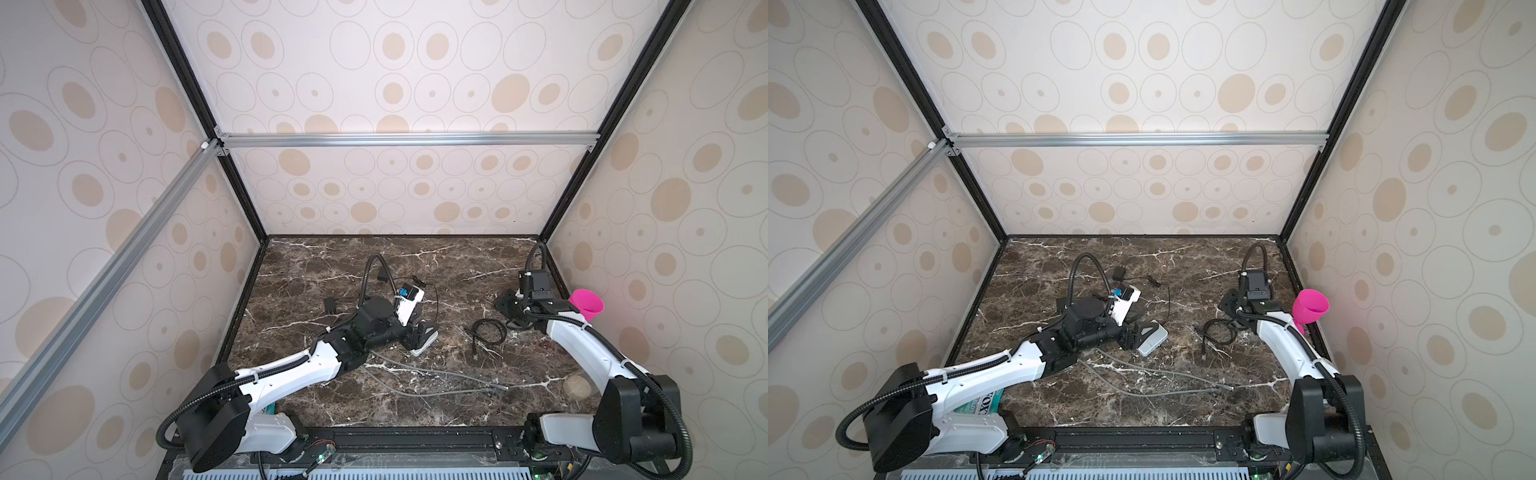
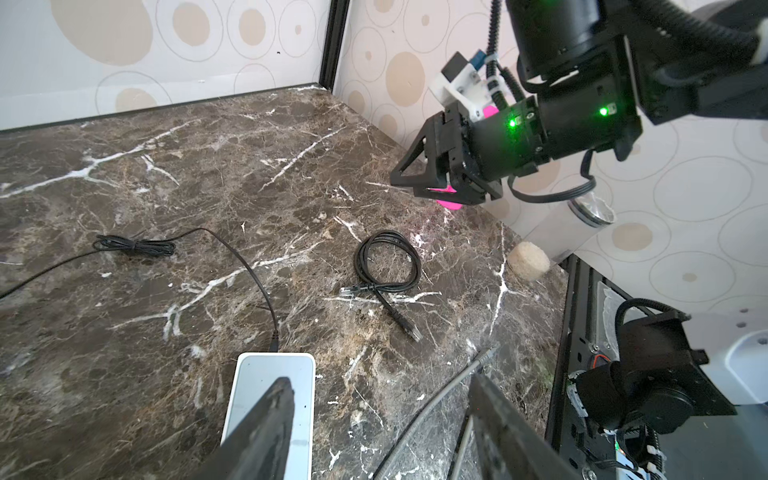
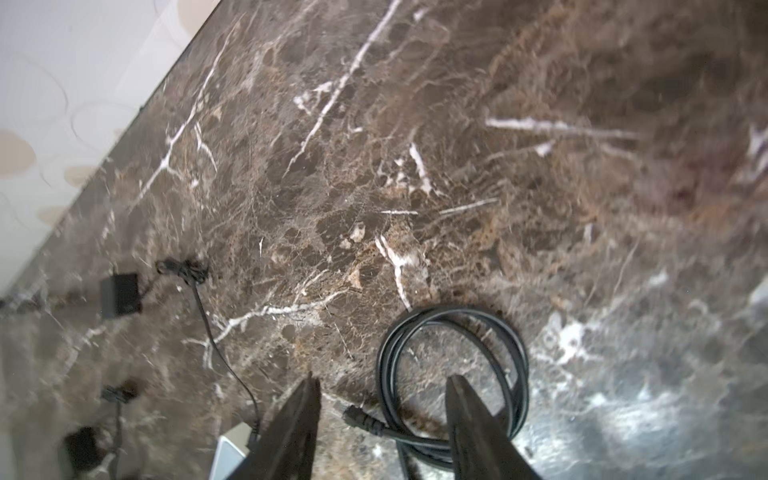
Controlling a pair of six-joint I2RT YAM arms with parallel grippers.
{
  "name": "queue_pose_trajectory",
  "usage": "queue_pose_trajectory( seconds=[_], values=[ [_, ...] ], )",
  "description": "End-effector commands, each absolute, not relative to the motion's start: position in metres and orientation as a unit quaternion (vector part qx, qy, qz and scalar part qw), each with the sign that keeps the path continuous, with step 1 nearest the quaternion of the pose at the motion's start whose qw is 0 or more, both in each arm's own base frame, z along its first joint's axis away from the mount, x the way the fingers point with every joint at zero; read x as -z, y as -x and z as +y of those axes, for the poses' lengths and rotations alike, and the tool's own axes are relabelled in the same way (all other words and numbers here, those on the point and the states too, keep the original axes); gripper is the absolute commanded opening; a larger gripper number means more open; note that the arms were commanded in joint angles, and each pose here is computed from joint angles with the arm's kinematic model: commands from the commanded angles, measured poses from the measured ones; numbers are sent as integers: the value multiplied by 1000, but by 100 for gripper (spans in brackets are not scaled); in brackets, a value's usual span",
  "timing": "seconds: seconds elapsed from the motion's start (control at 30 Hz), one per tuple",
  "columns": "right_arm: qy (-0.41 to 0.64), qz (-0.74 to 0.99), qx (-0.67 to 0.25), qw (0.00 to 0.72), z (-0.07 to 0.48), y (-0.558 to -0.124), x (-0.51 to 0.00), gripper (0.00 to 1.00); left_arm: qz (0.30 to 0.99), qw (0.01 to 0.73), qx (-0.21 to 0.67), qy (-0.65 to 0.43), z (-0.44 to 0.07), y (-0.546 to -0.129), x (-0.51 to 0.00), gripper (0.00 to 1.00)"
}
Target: Insert the plug into the switch port
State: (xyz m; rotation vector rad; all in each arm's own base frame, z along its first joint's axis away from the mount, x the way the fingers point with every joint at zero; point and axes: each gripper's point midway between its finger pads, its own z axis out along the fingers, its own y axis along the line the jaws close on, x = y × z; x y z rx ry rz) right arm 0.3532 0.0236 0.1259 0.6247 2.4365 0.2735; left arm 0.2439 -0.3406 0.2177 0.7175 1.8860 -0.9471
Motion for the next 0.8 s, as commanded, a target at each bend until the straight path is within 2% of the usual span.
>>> queue_pose_trajectory(
  seconds=[0.0,0.2,0.33,0.6,0.77],
  values=[
    [-106,961,7,255,3,-338,-100,51,746,455,373,-312,-336,-237,-227,67],
    [-57,979,-23,196,15,-331,-69,59,725,459,371,-355,-330,-221,-235,67],
    [-32,987,-27,157,18,-331,-54,59,717,464,373,-364,-324,-214,-241,67],
    [-17,993,31,115,-1,-329,-36,59,704,484,375,-360,-308,-203,-253,67],
    [-18,996,24,90,-1,-330,-22,58,704,486,372,-360,-304,-201,-253,67]
  ],
)
